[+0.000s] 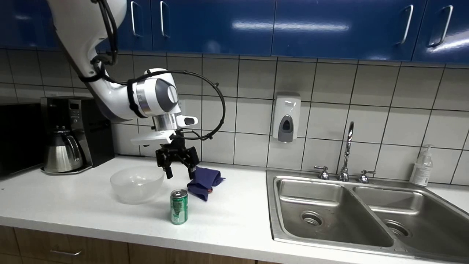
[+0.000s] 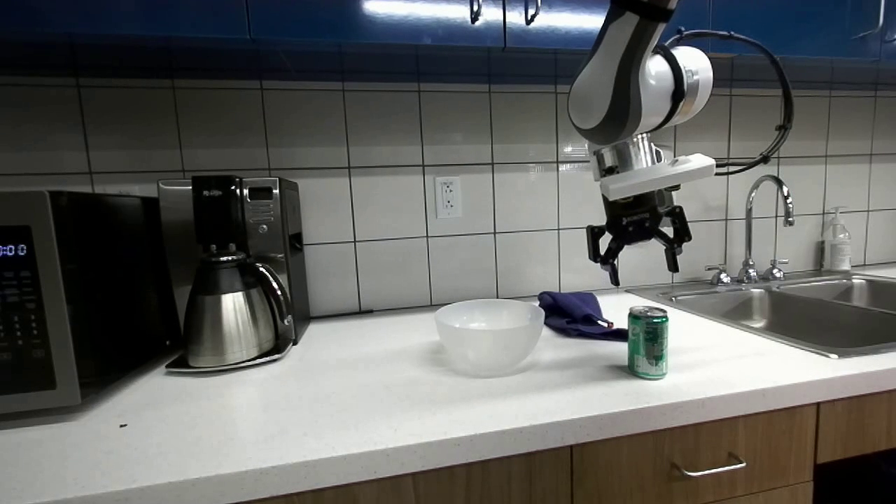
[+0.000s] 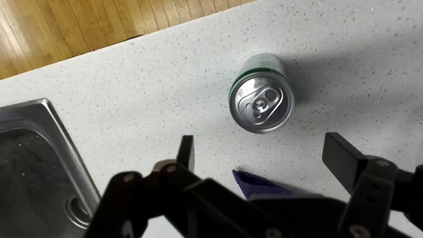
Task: Take the can out of the bowl
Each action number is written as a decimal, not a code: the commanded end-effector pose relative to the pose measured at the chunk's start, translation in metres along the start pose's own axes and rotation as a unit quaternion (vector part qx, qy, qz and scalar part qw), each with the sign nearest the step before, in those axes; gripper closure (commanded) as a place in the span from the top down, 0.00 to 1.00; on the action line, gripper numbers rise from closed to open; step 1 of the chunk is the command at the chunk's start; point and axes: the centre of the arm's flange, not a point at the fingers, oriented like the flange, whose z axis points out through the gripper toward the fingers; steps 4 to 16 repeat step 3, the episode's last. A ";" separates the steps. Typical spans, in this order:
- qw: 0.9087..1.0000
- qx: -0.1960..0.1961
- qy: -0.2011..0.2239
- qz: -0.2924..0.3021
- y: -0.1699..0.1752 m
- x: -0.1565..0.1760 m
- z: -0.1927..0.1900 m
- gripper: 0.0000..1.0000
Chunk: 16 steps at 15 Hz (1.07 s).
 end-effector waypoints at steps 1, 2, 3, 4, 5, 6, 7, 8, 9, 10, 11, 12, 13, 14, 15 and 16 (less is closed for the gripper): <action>1.000 0.000 -0.001 0.000 0.000 0.000 0.001 1.00; 1.000 0.000 -0.002 -0.001 -0.001 0.000 0.002 1.00; 1.000 0.000 -0.003 -0.001 -0.001 -0.001 0.004 1.00; 1.000 0.000 -0.003 -0.001 -0.001 -0.001 0.004 1.00; 1.000 0.000 -0.003 -0.001 -0.001 -0.001 0.004 1.00; 1.000 0.000 -0.003 -0.001 -0.001 -0.001 0.004 1.00; 1.000 0.000 -0.003 -0.001 -0.001 -0.001 0.004 1.00; 1.000 0.000 -0.003 -0.001 -0.001 -0.001 0.004 1.00; 1.000 0.000 -0.003 -0.001 -0.001 -0.001 0.004 1.00; 1.000 0.000 -0.003 -0.001 -0.001 -0.001 0.004 1.00; 1.000 0.000 -0.003 -0.001 -0.001 -0.001 0.004 1.00; 1.000 0.000 -0.003 -0.001 -0.001 -0.001 0.004 1.00; 1.000 0.000 -0.003 -0.001 -0.001 -0.001 0.004 1.00; 1.000 0.000 -0.003 -0.001 -0.001 -0.001 0.004 1.00; 1.000 0.000 -0.003 -0.001 -0.001 -0.001 0.004 1.00; 1.000 0.000 -0.003 -0.001 -0.001 -0.001 0.004 1.00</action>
